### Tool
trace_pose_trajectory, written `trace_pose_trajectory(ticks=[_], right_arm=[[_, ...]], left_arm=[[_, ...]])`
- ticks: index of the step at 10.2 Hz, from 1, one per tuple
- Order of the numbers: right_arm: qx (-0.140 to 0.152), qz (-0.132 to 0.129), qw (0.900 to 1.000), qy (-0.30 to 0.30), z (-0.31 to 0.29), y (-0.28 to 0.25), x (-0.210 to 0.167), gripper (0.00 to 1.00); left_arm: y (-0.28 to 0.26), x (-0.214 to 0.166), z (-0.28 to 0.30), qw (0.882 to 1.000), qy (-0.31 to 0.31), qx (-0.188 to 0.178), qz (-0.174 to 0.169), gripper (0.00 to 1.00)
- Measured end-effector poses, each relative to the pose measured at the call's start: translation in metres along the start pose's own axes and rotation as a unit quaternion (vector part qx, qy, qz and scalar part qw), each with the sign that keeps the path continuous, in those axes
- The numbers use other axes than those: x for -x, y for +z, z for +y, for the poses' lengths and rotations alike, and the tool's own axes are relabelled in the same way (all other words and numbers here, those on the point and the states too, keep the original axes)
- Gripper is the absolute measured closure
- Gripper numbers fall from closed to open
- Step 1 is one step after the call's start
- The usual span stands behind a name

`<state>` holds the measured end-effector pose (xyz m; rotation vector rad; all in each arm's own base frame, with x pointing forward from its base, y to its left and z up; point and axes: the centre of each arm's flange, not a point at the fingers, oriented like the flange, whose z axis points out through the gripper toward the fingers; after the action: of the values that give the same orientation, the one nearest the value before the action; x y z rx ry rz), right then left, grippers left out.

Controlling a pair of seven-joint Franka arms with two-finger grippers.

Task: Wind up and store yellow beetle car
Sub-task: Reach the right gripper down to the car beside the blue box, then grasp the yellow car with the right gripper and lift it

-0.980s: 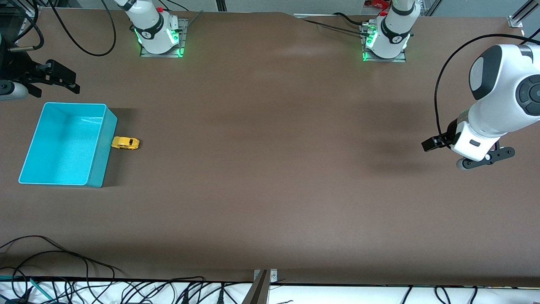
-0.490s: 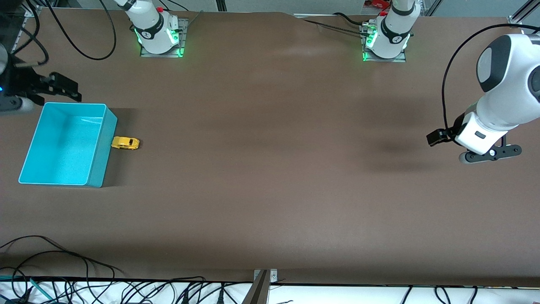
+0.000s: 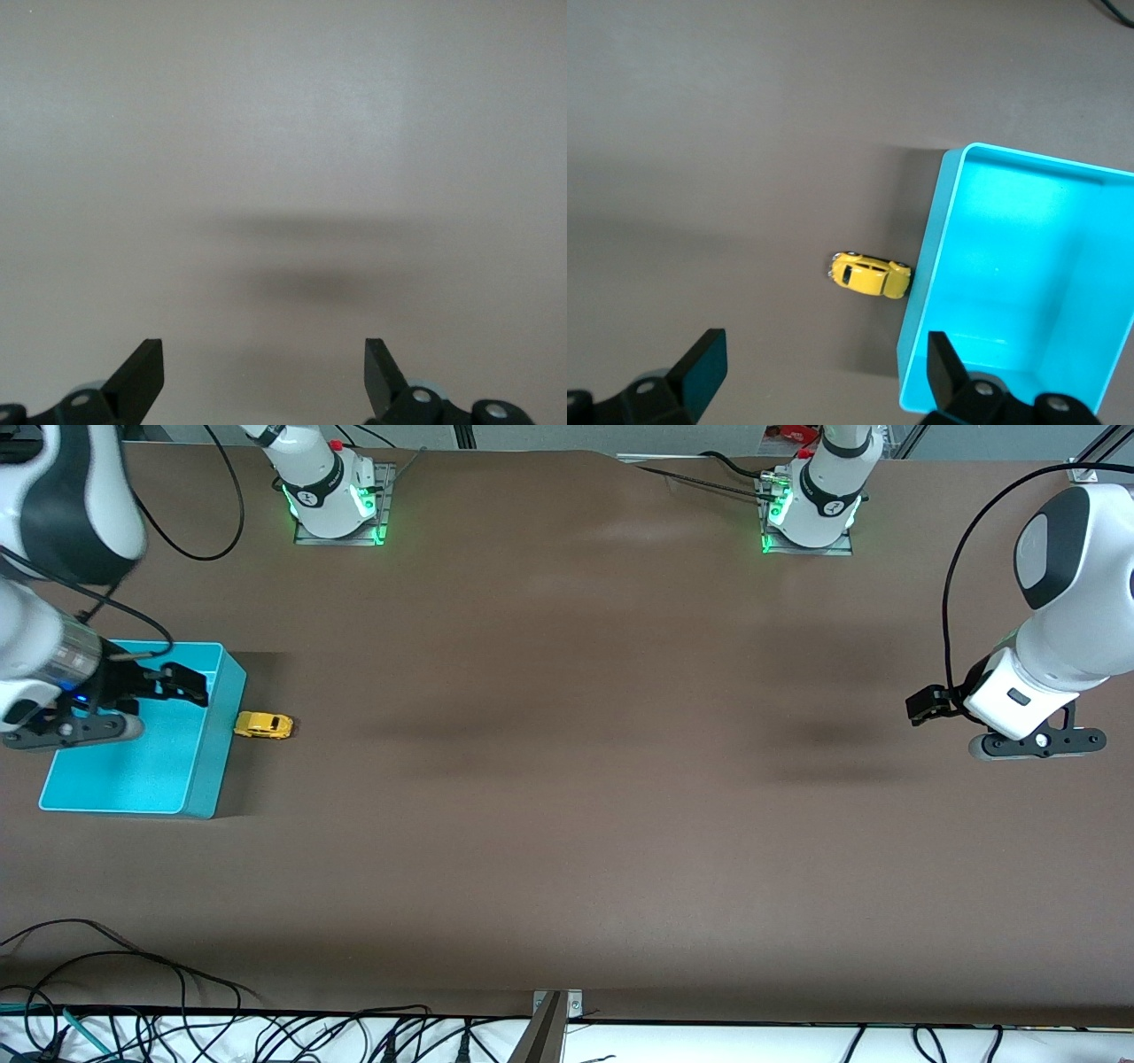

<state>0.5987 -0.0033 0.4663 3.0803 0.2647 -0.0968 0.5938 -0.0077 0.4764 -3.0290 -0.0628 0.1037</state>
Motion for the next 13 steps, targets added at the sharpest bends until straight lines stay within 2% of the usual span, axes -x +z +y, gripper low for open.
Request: trace_pose_trajectory(ticks=[2,4,6,8,11,13], right_arm=[[0.007,0.014,0.999,-0.031,-0.002,0.042,0.008,0.0],[0.006,0.014,0.997,-0.071,0.003,0.079,0.02,0.0],[0.005,0.012,0.99,-0.141,0.003,0.107,0.032,0.0],[0.007,0.011,0.969,-0.247,0.005,0.122,0.04,0.0],[0.008,0.011,0.922,-0.386,0.014,0.13,0.045,0.0],[0.002,0.004,0.894,-0.449,0.016,0.142,0.052,0.0]], left_arm=[[0.0,0.0,-0.002,1.0,0.003,0.0,-0.001,0.0],[0.001,0.002,-0.003,1.0,0.003,-0.001,-0.009,0.0],[0.001,0.002,-0.004,1.0,0.003,-0.001,-0.01,0.0],[0.001,0.002,-0.004,1.0,0.004,-0.001,-0.01,0.0],[0.002,0.002,-0.004,1.0,0.004,-0.001,-0.011,0.0],[0.002,0.002,-0.004,1.0,0.005,-0.001,-0.011,0.0]])
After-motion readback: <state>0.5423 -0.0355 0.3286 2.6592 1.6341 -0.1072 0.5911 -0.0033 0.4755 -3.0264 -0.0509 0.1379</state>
